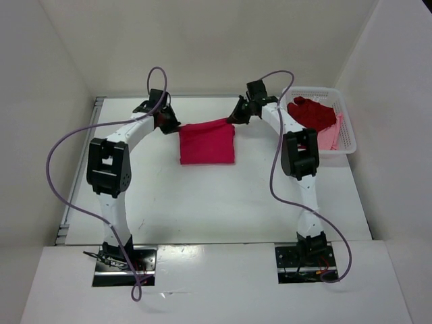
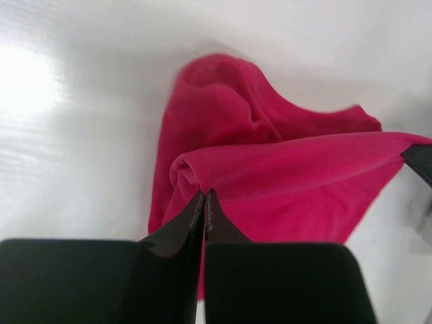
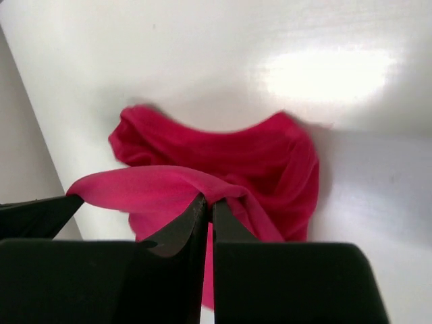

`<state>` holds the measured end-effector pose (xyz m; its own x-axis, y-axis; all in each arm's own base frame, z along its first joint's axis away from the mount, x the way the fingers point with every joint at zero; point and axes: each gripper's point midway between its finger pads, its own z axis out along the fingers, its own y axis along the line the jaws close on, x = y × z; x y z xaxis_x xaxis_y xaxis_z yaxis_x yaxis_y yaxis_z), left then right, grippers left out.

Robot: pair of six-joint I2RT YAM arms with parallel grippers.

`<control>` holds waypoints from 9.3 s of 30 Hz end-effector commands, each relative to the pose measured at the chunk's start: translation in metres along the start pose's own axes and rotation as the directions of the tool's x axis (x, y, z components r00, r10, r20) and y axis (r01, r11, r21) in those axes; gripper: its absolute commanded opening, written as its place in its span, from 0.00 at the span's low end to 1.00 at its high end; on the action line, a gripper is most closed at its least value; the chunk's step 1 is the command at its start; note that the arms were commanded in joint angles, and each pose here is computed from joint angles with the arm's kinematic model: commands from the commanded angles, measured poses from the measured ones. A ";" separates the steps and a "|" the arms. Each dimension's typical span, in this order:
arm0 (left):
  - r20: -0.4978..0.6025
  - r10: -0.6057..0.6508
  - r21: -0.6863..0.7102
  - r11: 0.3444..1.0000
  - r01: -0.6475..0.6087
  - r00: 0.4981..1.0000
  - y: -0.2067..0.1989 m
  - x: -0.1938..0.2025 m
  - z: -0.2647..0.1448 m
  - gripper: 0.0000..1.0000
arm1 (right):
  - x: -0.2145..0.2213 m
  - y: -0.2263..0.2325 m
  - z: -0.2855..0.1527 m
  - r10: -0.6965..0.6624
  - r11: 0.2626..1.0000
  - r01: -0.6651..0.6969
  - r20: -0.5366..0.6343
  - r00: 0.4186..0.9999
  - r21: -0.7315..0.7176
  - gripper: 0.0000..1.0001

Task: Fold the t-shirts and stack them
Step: Fold the long partially folded tshirt into a neat square, then put the neatly folded tshirt into the corner of the board with the left arm, then grab crumpled tshirt from bin with the right arm, then move the tshirt to the center of the board, then flatten out the tshirt

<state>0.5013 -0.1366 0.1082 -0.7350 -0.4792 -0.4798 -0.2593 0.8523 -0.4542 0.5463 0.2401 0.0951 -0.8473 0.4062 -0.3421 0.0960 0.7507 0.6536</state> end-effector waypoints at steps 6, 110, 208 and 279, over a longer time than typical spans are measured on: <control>0.201 0.039 0.023 0.999 -0.045 0.979 -0.022 -0.082 0.004 0.33 | -0.050 0.005 -0.004 -0.027 0.999 0.023 0.096 0.995 0.044 0.19; 0.376 -0.297 0.106 0.955 0.278 0.878 0.130 -0.031 -0.180 0.33 | 0.167 0.008 -0.247 -0.049 0.995 0.060 0.139 0.989 -0.077 0.14; 0.285 -0.051 0.208 0.978 -0.010 0.957 0.044 -0.007 -0.211 0.98 | 0.097 0.126 -0.238 -0.111 0.848 0.157 0.120 0.987 -0.507 0.00; 0.177 0.291 0.126 0.941 -0.315 0.940 -0.006 0.048 -0.215 0.71 | 0.084 0.229 -0.134 -0.096 0.937 0.140 0.151 0.984 -0.320 0.54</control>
<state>0.3455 -0.1243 0.2506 -0.6342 -0.2808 -0.7204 0.0504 0.9147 -0.4009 0.4381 0.3949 0.2796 -0.7912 0.4129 -0.4511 -0.1547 0.5785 0.8009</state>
